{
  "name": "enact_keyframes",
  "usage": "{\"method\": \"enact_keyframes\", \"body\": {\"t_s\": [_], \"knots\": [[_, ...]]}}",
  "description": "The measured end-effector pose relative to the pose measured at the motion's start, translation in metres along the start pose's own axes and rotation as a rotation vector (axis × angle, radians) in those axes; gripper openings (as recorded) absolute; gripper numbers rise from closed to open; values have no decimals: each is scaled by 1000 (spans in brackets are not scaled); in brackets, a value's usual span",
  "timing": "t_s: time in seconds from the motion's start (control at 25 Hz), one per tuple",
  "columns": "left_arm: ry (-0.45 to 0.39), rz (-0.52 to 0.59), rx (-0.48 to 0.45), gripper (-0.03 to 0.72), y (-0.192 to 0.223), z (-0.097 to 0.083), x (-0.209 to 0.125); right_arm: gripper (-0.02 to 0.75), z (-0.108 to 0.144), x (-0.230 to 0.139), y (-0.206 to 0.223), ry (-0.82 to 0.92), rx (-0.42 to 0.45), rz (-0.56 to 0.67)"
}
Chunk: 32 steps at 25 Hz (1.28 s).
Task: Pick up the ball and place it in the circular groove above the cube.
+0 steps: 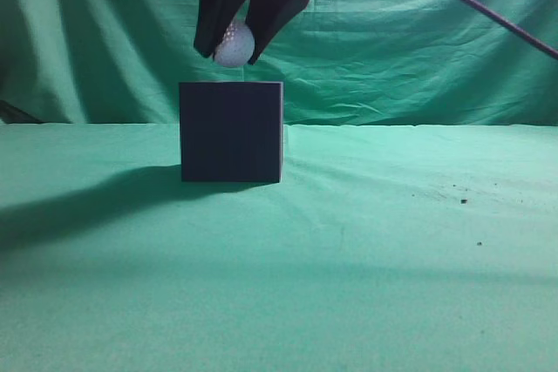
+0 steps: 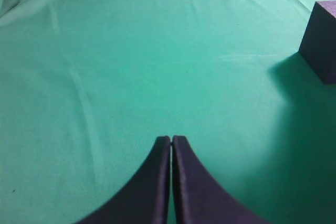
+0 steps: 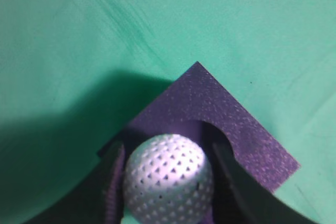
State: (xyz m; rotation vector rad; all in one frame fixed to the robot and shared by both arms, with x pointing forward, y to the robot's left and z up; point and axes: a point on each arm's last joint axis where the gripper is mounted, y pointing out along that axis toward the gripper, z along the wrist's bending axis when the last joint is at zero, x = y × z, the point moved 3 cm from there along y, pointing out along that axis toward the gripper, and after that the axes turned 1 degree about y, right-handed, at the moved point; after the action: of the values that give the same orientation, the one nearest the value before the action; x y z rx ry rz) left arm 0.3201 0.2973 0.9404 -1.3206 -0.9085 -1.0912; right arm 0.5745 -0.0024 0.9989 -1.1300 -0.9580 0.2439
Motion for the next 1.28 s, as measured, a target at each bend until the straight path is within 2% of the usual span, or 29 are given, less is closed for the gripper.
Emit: {"method": "enact_keyframes", "body": {"t_s": [0.4, 0.44, 0.6, 0.84, 1.08, 1.2, 1.28], "knots": [[0, 0, 0, 0, 0, 0, 0, 314, -6, 2, 15, -22, -24, -19], [0, 0, 0, 0, 0, 0, 0, 389, -6, 2, 15, -25, -26, -21], [0, 0, 0, 0, 0, 0, 0, 547, -7, 2, 15, -36, -35, -24], [0, 0, 0, 0, 0, 0, 0, 540, -5, 21, -4, -51, -37, -49], [0, 0, 0, 0, 0, 0, 0, 99, -2, 28, -59, -17, -71, 58], [0, 0, 0, 0, 0, 0, 0, 0, -3, 22, -85, 31, -122, 105], [0, 0, 0, 0, 0, 0, 0, 0, -3, 19, -104, 58, -146, 108]]}}
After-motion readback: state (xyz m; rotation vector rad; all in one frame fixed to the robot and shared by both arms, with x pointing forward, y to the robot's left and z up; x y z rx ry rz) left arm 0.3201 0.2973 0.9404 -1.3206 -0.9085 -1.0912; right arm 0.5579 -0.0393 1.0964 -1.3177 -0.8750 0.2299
